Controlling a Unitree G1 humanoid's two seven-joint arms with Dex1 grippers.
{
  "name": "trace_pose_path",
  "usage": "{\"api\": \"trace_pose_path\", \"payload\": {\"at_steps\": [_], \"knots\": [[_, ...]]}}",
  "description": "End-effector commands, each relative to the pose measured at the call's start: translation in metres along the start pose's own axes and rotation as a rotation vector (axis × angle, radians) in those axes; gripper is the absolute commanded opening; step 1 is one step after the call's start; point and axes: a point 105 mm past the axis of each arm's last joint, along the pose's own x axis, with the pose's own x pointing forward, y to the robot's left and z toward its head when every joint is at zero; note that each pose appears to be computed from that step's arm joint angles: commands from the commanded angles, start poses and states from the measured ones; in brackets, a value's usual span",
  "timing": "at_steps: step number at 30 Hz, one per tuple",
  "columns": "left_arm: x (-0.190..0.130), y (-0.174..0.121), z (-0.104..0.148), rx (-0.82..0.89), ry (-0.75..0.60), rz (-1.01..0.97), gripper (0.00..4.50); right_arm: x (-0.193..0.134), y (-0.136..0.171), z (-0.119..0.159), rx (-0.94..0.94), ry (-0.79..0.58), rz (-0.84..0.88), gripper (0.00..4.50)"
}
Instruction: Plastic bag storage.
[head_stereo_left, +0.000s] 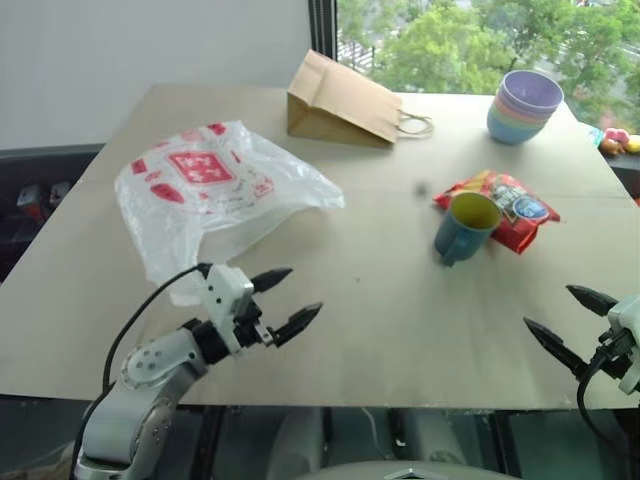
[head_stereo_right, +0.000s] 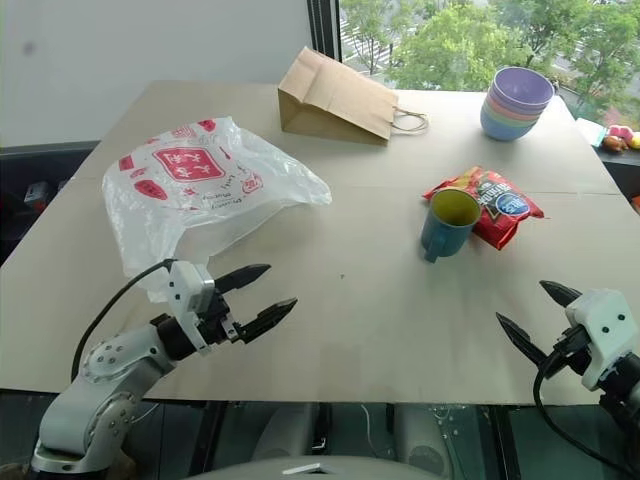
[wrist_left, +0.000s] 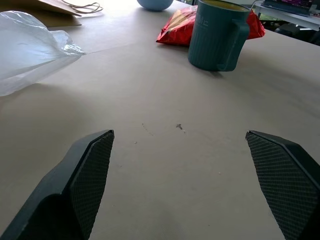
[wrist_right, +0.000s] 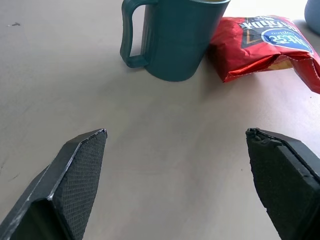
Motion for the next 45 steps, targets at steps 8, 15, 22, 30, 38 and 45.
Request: {"api": "trace_pose_path", "payload": {"at_steps": [8,15,22,30,38,45], "knots": [[0.039,0.055,0.080,0.110,-0.258,0.247,4.42,0.009,0.034,0.063,-0.097,-0.272,0.160,4.50],[0.036,0.132,0.087,0.471,0.133,0.510,4.42,0.011,0.068,0.093,-0.161,-0.335,0.342,4.50],[0.031,0.154,0.074,0.627,0.395,0.434,4.42,0.006,0.072,0.095,-0.181,-0.342,0.361,4.50],[0.015,0.170,0.057,0.760,0.618,0.445,4.42,0.006,0.078,0.102,-0.201,-0.393,0.389,4.50],[0.014,0.170,0.052,0.829,0.682,0.418,4.42,0.013,0.081,0.126,-0.183,-0.505,0.384,4.50],[0.018,0.183,0.036,0.880,0.747,0.438,4.42,0.021,0.082,0.137,-0.180,-0.534,0.378,4.50]]}}
